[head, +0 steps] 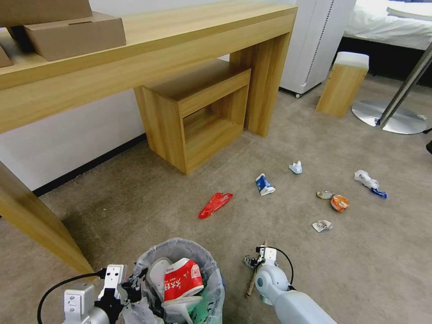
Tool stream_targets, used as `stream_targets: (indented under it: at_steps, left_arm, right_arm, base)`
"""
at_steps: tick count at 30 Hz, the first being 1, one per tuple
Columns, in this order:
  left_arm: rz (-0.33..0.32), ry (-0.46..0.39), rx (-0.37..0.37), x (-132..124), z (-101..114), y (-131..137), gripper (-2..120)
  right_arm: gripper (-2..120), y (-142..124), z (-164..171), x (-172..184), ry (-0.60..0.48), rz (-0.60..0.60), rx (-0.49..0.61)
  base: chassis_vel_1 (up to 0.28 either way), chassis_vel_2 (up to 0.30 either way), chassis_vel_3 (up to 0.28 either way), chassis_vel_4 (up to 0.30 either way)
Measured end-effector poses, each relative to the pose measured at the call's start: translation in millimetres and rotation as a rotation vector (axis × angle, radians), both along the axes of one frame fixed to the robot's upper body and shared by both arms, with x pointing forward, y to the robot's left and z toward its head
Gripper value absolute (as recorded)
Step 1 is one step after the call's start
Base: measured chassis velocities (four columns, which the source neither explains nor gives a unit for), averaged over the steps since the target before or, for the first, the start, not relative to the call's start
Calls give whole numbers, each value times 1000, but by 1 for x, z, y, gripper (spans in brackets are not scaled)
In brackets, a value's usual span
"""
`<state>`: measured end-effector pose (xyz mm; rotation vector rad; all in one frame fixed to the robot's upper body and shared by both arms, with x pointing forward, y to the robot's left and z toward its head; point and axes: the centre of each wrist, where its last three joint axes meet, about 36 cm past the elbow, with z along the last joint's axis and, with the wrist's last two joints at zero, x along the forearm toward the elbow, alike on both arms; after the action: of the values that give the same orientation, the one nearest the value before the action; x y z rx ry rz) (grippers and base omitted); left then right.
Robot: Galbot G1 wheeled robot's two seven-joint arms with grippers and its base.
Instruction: Pick up the trash bin and place the garbage on the floor into it.
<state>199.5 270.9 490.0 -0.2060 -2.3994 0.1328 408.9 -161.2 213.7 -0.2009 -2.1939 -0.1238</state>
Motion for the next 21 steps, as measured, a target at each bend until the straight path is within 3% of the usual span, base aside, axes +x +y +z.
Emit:
stream_targets:
  at_steps: [5, 7, 11, 21]
  left_arm:
    - [-6, 2, 5, -2, -2, -1, 0]
    - [-8, 3, 6, -3, -2, -1, 0]
    - [-9, 3, 8, -3, -3, -1, 0]
    - [-12, 6, 13, -9, -7, -5, 0]
  right_arm:
    - [69, -2, 2, 0, -10, 6, -3]
    - [58, -4, 4, 1, -14, 8, -5]
    - [47, -5, 5, 2, -17, 10, -4]
    - [7, -7, 15, 4, -33, 4, 10]
  base:
    - [0, 0, 0, 0]
    - [0, 0, 0, 0]
    - [0, 0, 0, 0]
    - [0, 0, 0, 0]
